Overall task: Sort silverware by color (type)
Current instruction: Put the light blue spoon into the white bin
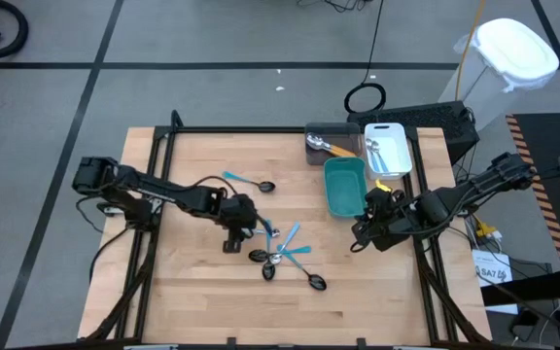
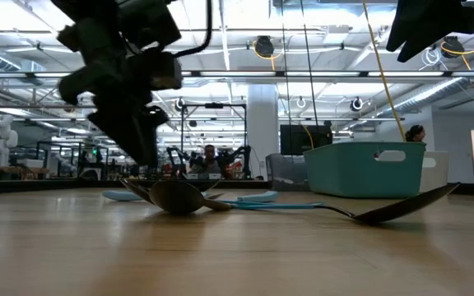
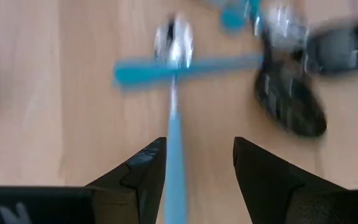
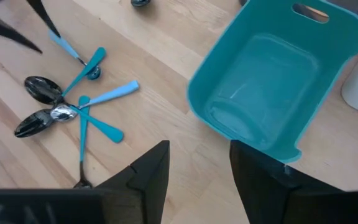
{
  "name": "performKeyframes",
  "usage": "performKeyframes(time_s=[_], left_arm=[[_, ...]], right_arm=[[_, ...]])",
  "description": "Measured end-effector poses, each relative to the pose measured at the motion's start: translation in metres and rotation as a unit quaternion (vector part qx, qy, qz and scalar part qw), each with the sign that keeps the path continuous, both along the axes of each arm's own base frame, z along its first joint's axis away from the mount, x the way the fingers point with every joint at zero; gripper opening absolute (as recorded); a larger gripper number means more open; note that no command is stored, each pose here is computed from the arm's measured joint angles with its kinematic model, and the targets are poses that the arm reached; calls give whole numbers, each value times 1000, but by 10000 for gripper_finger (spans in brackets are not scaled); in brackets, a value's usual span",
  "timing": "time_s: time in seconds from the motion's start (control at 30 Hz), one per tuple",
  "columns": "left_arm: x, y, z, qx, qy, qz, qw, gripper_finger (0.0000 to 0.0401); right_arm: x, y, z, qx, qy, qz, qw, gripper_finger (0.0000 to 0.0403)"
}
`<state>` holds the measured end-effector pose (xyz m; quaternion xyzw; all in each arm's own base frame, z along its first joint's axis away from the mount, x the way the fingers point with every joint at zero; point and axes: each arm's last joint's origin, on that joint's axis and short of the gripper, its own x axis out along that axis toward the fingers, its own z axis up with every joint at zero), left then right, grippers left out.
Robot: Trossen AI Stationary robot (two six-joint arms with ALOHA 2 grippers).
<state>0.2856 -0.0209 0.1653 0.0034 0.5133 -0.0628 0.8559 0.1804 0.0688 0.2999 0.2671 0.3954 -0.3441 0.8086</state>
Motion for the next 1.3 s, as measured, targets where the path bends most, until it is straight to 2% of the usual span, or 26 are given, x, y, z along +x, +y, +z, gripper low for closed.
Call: performKeyframes(time_s=[0.1,0.17,0.4,0.73,0.93,1.07,1.3], left_arm=[[1,-5,-5,5,8,9,1000,186],[8,-9,-7,-1,-14,14,1000,186],[8,-12,-22,1,19,20,1000,186],[11,-13,-31,4,26,16,1000,186],[11,-10,-28,8,22,22,999,186],[13,-9,-18,12,-6,25,1000,186],[15,-3,-25,36,2,7,999,186]], right_arm=[[-1,-1,0,-4,8,0,1000,164],[-2,-1,-1,-6,13,1,1000,164],[-2,-1,-1,-5,13,-1,1000,164],[-2,-1,-1,-5,6,-8,1000,164],[-1,-1,0,-10,-1,-15,1000,164],[-1,-1,0,-11,0,-14,1000,164],[-2,-2,0,-13,2,-13,1000,164]])
